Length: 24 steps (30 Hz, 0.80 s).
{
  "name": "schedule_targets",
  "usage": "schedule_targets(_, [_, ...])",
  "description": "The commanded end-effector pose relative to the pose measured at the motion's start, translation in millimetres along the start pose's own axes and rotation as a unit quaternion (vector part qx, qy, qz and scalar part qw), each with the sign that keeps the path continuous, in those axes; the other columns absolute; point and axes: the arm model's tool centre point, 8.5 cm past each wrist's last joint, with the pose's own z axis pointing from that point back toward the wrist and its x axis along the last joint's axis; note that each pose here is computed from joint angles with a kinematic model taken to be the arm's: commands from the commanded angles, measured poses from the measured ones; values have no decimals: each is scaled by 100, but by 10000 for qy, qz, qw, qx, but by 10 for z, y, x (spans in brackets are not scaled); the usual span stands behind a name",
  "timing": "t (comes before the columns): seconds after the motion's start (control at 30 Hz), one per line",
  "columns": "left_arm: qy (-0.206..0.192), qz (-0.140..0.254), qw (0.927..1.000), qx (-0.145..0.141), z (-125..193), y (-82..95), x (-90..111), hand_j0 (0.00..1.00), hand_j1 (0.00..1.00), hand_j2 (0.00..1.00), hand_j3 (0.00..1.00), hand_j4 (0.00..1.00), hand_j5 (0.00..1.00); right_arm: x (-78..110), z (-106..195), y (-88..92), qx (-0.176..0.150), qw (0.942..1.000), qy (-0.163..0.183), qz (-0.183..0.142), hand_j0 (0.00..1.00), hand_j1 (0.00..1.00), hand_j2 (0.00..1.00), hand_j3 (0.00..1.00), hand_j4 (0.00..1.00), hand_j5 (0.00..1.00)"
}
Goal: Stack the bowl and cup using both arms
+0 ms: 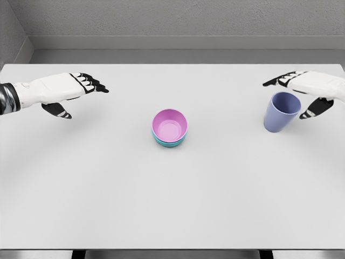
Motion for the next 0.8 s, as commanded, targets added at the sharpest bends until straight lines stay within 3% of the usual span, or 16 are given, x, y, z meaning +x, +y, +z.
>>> schedule_targets(0.0, [3,21,10000,6,1,-2,-2,100,100,100,100,100,100,2,-26,47,68,10000,2,-45,100,100,100,100,100,100])
schedule_targets(0.33, [16,52,10000,-11,-23,-20,-13,100,100,100,100,100,100,-177,-76,233,249,9990,179,-311,100,100,100,100,100,100])
schedule_targets(0.5, [18,57,10000,-21,-24,-27,-14,100,100,100,100,100,100,-262,-55,218,232,9986,295,-365,100,100,100,100,100,100])
schedule_targets(0.77, [18,50,10000,-1,-16,-12,-14,100,100,100,100,100,100,-212,-163,185,167,9990,215,-361,100,100,100,100,100,100])
